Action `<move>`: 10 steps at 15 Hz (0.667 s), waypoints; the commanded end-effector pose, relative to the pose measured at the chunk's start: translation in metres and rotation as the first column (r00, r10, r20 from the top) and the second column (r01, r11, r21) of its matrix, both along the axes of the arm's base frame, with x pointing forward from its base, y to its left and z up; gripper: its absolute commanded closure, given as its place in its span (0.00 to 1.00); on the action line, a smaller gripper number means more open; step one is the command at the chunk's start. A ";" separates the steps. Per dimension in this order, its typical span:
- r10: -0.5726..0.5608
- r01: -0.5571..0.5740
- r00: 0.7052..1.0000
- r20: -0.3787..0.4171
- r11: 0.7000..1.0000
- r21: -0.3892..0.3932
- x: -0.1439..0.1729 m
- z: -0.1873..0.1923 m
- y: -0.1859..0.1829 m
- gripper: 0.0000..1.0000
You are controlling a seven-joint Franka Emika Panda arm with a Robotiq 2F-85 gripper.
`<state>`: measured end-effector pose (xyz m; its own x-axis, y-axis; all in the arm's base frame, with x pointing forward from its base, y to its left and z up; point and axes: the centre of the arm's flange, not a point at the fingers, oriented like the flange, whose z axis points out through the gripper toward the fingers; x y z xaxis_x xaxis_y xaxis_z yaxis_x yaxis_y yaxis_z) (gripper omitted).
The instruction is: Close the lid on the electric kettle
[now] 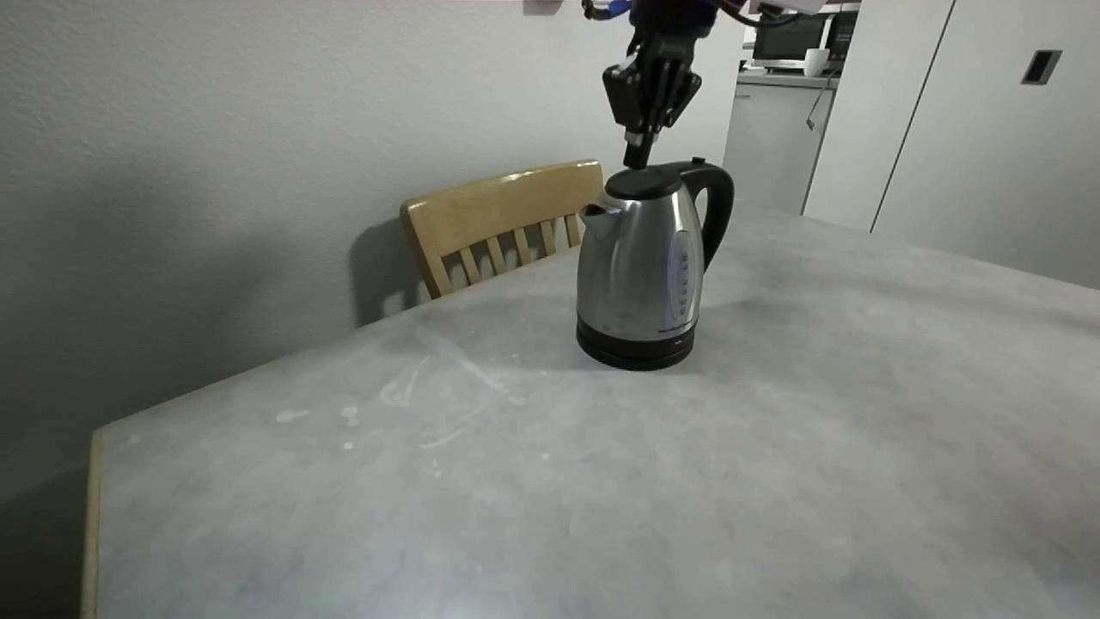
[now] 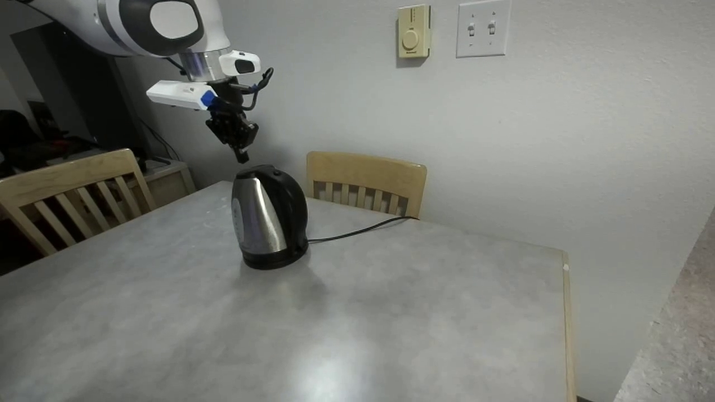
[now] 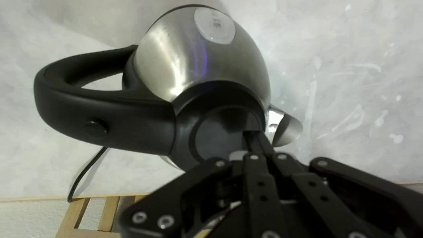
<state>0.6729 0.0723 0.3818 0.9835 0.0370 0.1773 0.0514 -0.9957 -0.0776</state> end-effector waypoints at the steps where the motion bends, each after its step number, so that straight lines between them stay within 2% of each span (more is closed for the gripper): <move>1: 0.000 0.000 1.000 0.005 1.000 -0.019 -0.037 0.018 -0.009 1.00; 10: 0.006 -0.006 0.999 0.034 1.000 -0.017 -0.061 0.049 -0.010 1.00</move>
<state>0.6289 0.0661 0.4290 0.9773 0.0375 0.2084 0.0521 -0.9965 -0.0647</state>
